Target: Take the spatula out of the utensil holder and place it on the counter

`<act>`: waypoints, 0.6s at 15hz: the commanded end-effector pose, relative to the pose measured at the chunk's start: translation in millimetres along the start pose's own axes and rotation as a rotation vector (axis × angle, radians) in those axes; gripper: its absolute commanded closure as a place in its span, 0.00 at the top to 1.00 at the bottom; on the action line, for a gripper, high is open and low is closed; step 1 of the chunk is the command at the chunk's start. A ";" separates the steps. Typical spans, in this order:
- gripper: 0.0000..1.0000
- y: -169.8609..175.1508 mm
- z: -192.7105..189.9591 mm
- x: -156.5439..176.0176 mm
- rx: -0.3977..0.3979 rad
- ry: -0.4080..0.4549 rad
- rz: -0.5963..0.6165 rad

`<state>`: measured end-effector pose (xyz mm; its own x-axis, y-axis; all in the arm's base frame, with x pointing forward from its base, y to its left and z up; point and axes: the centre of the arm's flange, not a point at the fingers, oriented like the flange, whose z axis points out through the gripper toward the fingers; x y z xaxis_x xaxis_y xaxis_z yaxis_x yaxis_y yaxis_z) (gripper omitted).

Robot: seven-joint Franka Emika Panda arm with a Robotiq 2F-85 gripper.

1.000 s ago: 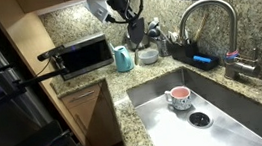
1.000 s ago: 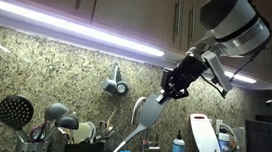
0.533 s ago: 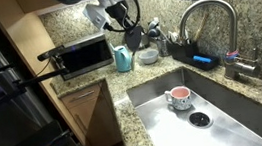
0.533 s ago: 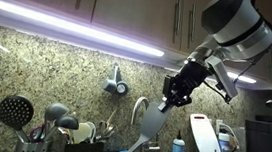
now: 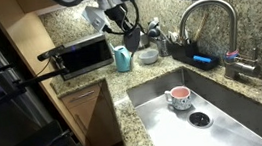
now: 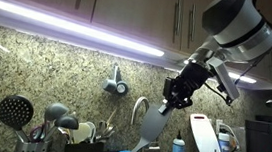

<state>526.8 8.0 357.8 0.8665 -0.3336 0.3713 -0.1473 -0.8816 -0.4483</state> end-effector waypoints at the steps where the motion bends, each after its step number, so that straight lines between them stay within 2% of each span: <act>1: 0.01 0.0 0.0 0.0 0.000 0.000 0.000; 9: 0.01 -4.1 43.8 -30.1 -0.022 -0.049 -0.064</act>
<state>512.0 25.0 336.5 0.8929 -0.2878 0.3461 -0.1247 -0.8970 -0.4241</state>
